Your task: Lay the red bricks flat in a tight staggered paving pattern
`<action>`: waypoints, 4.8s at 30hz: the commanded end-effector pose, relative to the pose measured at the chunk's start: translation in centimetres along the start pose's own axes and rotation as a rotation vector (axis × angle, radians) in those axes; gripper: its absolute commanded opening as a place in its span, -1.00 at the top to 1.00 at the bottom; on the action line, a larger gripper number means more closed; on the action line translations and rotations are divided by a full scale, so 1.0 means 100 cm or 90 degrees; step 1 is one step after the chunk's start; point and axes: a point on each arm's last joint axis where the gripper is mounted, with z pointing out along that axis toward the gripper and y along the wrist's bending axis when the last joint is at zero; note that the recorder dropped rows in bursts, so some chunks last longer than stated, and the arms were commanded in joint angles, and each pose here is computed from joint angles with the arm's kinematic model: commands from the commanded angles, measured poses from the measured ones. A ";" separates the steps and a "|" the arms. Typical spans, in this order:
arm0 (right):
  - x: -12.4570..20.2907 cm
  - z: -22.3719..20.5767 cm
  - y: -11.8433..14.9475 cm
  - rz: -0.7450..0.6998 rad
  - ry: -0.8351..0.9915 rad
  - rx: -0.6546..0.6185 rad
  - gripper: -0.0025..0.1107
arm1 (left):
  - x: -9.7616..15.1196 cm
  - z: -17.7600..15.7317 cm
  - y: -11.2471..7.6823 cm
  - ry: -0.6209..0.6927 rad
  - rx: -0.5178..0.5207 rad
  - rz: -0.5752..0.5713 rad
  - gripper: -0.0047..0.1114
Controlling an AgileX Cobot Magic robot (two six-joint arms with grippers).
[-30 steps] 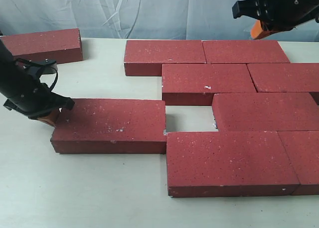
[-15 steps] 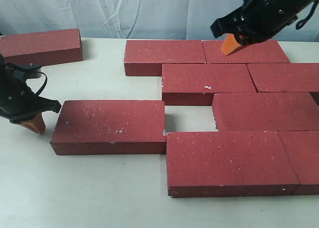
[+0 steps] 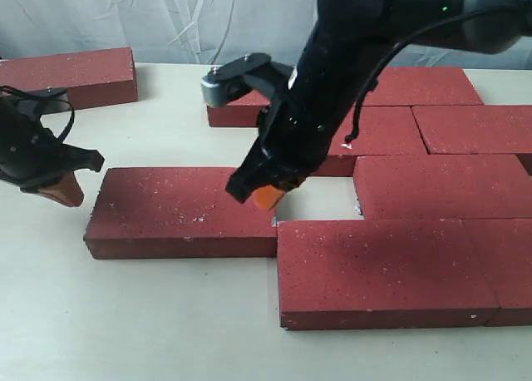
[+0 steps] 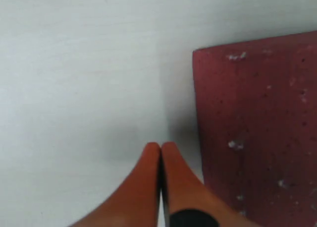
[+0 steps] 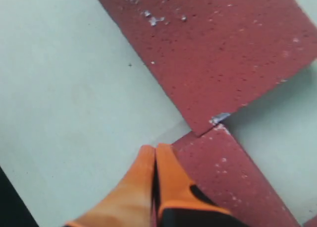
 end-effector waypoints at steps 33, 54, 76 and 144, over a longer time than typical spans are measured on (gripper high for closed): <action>-0.016 0.090 0.010 -0.033 0.027 0.059 0.97 | 0.005 0.025 -0.003 -0.020 0.065 0.006 0.92; -0.019 0.090 0.009 -0.028 0.005 0.066 0.97 | 0.003 0.025 -0.001 -0.034 0.053 0.007 0.92; -0.017 0.090 0.009 -0.030 0.016 0.066 0.97 | 0.002 0.025 -0.003 -0.039 0.071 -0.017 0.92; -0.011 0.046 -0.005 0.122 0.001 0.070 0.97 | 0.001 0.024 0.014 -0.054 0.044 -0.029 0.92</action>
